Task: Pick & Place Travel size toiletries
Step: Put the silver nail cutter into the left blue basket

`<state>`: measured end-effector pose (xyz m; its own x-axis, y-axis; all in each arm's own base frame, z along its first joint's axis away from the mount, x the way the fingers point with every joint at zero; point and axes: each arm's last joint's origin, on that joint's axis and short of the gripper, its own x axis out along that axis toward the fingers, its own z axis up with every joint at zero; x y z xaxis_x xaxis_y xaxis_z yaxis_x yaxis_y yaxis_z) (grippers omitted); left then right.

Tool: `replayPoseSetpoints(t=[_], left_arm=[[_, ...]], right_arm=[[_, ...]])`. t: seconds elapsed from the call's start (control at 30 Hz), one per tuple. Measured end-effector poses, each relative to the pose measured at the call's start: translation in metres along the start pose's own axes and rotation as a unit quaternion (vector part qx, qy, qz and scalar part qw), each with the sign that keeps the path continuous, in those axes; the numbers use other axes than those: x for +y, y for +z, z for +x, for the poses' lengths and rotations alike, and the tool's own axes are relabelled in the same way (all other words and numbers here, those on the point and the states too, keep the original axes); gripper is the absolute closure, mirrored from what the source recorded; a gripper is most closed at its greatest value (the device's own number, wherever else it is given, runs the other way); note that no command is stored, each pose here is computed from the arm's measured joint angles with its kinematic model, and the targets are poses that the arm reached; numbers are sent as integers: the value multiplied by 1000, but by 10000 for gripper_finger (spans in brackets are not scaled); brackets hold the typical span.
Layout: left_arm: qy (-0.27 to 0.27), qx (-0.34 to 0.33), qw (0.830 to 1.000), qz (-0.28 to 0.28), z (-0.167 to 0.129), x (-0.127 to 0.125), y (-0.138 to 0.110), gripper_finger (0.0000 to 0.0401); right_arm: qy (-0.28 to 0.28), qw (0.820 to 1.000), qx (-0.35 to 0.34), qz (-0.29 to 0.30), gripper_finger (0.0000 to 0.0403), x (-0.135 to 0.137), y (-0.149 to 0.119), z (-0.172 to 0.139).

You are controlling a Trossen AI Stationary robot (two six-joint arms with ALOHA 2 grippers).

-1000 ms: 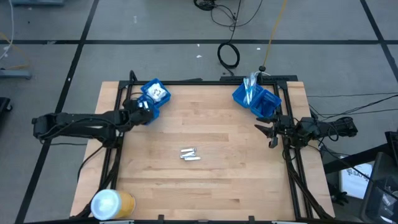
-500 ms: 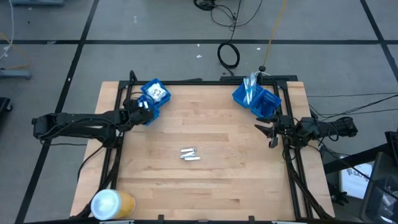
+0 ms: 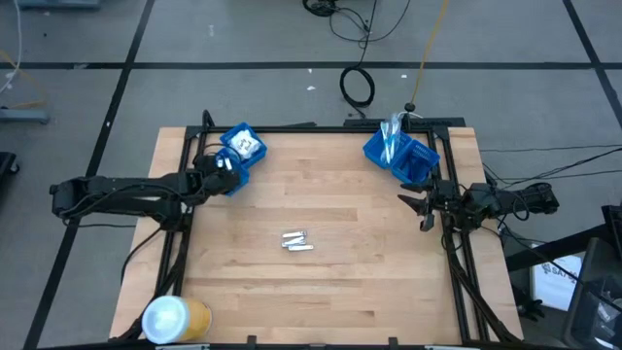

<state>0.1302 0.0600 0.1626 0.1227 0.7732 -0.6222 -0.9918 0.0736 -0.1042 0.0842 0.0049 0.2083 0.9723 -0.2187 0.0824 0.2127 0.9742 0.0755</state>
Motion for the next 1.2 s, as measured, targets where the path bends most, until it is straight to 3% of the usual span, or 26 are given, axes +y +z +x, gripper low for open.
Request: replayPoseSetpoints(t=[0.27, 0.43, 0.53, 0.63, 0.7, 0.77, 0.9, 1.0, 1.07, 1.2], left_arm=[[1, 0, 1000, 0, 0, 0, 0, 199], [-4, 3, 999, 37, 0, -1, 0, 145], [-55, 19, 996, 69, -2, -7, 2, 130], [-141, 13, 986, 83, -8, -20, 6, 126], [-216, -5, 972, 88, -15, -32, 11, 127], [-307, -26, 946, 101, -25, -45, 16, 132], [-487, -79, 863, 112, -53, -69, 22, 143], [-554, -96, 817, 129, -67, -84, 12, 146], [-563, -93, 806, 157, -73, -94, 3, 144], [-518, -46, 818, 244, -76, -122, -18, 144]], right_arm=[[0, 1000, 0, 0, 264, 0, 0, 0], [0, 1000, 0, 1, 264, 0, 0, 0], [0, 1000, 0, 0, 264, 0, 0, 0], [0, 1000, 0, 0, 264, 0, 0, 0], [0, 1000, 0, 0, 264, 0, 0, 0], [0, 1000, 0, 0, 264, 0, 0, 0], [0, 1000, 0, -1, 264, 0, 0, 0], [0, 1000, 0, -1, 264, 0, 0, 0], [0, 1000, 0, -1, 264, 0, 0, 0], [0, 1000, 0, 0, 264, 0, 0, 0]])
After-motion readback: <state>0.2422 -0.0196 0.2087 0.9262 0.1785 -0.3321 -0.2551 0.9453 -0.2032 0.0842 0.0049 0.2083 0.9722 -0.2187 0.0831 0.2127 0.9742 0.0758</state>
